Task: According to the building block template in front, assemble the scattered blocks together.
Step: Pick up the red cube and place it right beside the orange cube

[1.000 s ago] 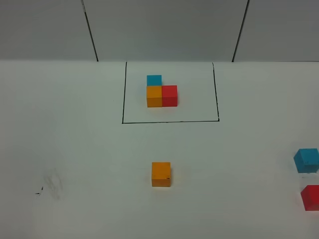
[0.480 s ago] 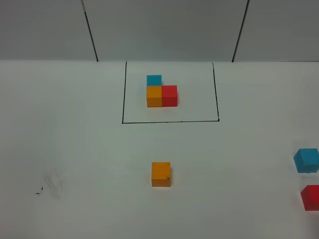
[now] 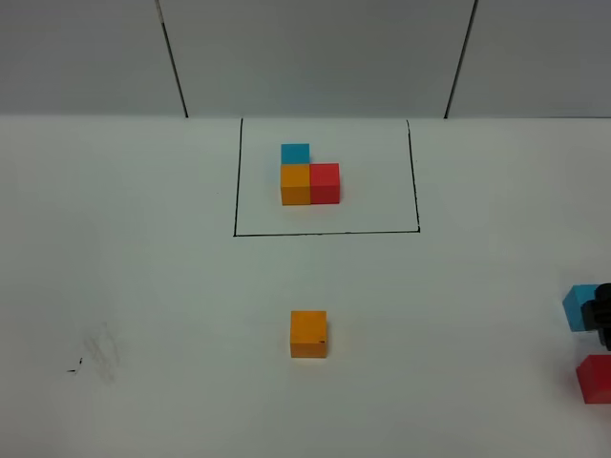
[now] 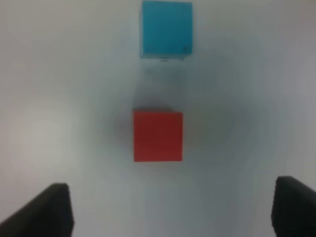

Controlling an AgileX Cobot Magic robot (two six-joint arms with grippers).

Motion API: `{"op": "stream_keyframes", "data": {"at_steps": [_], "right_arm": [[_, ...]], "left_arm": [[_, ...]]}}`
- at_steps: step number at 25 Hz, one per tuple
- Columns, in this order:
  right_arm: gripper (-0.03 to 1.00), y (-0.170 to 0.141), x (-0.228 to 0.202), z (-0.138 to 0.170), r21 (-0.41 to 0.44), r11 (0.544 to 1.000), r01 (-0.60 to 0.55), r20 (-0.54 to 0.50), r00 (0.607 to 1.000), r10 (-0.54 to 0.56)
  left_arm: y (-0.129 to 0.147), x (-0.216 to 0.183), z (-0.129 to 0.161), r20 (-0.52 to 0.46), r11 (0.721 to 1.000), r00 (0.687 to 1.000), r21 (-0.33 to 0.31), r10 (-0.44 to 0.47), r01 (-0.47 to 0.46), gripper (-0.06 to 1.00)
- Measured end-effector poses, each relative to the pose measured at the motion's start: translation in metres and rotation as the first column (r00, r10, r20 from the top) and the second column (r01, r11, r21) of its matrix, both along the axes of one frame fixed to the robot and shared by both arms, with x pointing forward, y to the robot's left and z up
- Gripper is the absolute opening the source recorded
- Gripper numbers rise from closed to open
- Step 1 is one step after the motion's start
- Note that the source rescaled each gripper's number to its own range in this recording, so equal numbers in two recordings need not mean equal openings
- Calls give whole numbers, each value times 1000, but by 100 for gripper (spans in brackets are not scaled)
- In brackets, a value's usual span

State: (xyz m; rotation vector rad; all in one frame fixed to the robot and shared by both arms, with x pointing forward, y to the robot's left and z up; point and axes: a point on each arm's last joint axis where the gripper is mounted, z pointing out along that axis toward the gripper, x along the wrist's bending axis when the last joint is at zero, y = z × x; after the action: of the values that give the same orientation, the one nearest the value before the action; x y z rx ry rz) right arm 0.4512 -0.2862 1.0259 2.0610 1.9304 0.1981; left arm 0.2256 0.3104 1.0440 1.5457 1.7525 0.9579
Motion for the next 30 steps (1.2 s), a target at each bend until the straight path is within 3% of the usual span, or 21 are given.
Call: {"op": "stream_keyframes", "data": {"at_steps": [5, 19, 30], "right_arm": [[67, -10, 11, -17, 17, 998, 68, -68, 995, -67], [67, -6, 34, -58, 31, 998, 49, -173, 984, -43], [67, -20, 31, -100, 64, 991, 115, -176, 979, -102]], "left_arm": [[0, 0, 0, 0, 1000, 1000, 0, 0, 0, 60], [0, 0, 0, 0, 1000, 1000, 0, 0, 0, 60], [0, 0, 0, 1, 1000, 1000, 0, 0, 0, 60]]}}
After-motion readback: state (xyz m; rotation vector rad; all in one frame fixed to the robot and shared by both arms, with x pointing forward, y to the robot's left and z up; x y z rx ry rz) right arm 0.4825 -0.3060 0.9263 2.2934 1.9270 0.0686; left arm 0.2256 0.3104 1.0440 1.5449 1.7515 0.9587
